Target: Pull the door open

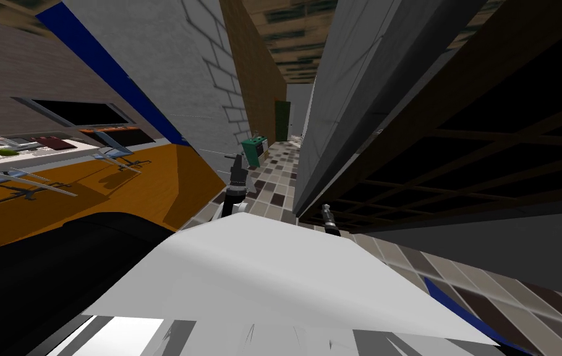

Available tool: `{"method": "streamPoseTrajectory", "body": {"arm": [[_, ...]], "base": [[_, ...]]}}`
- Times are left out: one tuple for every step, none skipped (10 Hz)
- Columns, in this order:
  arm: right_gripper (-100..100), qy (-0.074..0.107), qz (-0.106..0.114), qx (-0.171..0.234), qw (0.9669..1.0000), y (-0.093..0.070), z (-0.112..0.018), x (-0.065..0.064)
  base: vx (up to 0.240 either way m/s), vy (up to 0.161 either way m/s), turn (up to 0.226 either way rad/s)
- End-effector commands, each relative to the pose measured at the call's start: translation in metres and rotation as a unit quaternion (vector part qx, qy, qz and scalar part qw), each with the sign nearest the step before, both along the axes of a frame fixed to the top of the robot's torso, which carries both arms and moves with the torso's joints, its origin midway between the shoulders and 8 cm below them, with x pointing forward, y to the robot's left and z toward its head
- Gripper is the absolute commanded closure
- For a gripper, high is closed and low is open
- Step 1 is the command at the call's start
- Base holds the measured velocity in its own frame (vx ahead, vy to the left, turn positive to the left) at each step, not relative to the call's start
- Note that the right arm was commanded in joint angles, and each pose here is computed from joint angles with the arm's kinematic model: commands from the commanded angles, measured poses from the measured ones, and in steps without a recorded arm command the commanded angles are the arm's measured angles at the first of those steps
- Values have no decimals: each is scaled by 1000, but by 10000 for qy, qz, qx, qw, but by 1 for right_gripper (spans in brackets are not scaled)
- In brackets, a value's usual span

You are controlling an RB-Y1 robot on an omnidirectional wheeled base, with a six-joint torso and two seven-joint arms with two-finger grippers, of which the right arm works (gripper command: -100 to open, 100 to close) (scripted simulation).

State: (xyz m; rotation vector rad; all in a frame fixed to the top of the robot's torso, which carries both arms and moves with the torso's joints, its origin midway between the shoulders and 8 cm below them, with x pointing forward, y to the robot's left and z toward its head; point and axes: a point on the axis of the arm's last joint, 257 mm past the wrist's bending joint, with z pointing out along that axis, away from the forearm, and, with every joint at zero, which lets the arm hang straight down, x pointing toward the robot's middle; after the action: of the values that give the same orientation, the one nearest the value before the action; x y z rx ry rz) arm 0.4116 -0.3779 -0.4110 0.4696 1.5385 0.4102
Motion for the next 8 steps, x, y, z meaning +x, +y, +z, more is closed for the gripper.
{"method": "streamPoseTrajectory", "body": {"arm": [[100, -68, -105, 206, 9997, -14, 6, 4], [100, -79, -124, 358, 9992, -15, 7, 4], [100, -82, -126, 426, 9990, -15, 7, 4], [100, -94, -145, 601, 9980, -15, 7, 4], [100, -96, -146, 647, 9978, -15, 7, 4], [100, -110, -165, 830, 9963, -16, 7, 5], [100, -67, -182, 874, 9960, -17, 4, 2], [100, -111, -166, 867, 9960, -16, 7, 5]], "base": [[-22, -3, 34], [-40, -18, 61], [-33, -9, 25], [-27, -9, 35], [-20, -6, 20], [-26, -4, 58], [-25, -6, 26], [-13, 2, -16]]}}
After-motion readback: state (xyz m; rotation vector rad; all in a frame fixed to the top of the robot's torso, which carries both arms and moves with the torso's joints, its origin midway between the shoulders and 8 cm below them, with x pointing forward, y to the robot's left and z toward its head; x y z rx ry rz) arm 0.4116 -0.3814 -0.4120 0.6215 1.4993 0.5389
